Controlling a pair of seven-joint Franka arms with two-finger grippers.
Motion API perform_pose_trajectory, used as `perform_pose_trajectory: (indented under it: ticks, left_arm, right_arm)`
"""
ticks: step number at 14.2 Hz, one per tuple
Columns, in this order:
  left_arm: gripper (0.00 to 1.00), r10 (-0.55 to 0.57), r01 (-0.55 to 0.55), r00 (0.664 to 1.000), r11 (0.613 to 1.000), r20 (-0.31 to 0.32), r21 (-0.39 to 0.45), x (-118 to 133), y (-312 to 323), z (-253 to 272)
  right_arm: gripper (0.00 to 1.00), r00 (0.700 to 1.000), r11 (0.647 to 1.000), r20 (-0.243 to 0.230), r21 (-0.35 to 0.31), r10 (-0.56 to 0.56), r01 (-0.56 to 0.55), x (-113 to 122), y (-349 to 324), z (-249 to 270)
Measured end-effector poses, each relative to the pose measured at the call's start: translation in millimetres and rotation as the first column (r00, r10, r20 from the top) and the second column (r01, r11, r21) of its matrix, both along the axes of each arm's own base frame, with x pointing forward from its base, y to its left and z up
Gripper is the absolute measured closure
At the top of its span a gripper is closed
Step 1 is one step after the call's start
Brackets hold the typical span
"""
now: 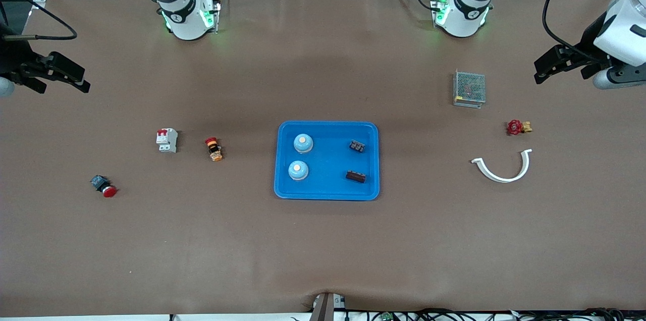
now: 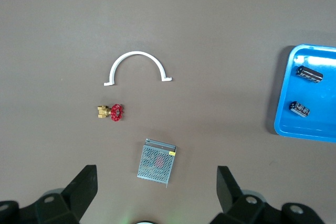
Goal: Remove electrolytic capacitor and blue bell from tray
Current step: 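Reach the left gripper and the right gripper toward the blue tray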
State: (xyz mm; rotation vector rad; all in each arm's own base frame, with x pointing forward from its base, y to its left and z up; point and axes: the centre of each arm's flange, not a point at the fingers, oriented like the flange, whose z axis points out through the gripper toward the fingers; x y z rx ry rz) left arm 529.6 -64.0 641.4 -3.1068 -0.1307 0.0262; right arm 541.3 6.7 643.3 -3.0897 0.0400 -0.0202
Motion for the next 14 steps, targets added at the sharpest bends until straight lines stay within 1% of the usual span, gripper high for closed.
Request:
perform_pose_trajectory:
  ticks: [5, 7, 9, 10, 12, 14]
  left_arm:
    - [0.00, -0.001, 0.001, 1.000, 1.000, -0.012, 0.001, 3.6, -0.2, -6.2]
    - [0.00, -0.005, 0.005, 0.999, 1.000, -0.042, -0.001, 12.6, -1.3, -22.6]
    - [0.00, -0.017, 0.016, 0.996, 1.000, -0.083, -0.007, 27.7, -12.0, -51.6]
    - [0.00, -0.008, 0.007, 0.996, 1.000, -0.093, -0.010, 36.0, -22.1, -67.1]
    - [0.00, 0.046, -0.047, 0.993, 0.999, -0.104, -0.011, 48.3, -51.1, -96.2]
    - [0.00, 0.122, -0.124, 0.988, 0.992, -0.095, -0.007, 51.8, -86.3, -120.5]
  right_arm:
    - [0.00, 1.000, 1.000, -0.003, 0.000, -0.001, 0.001, 1.0, -0.6, -1.7]
    - [0.00, 1.000, 1.000, -0.004, 0.000, -0.001, 0.001, 1.5, -0.8, -2.7]
    - [0.00, 1.000, 1.000, -0.007, 0.000, -0.002, 0.002, 3.9, -0.5, -9.0]
    - [0.00, 1.000, 1.000, -0.003, 0.001, -0.010, 0.010, 6.6, -0.2, -17.4]
    - [0.00, 0.999, 0.999, -0.001, 0.005, -0.049, 0.049, 13.5, 7.7, -43.1]
    - [0.00, 0.994, 0.994, 0.002, 0.009, -0.107, 0.107, 18.3, 38.5, -68.9]
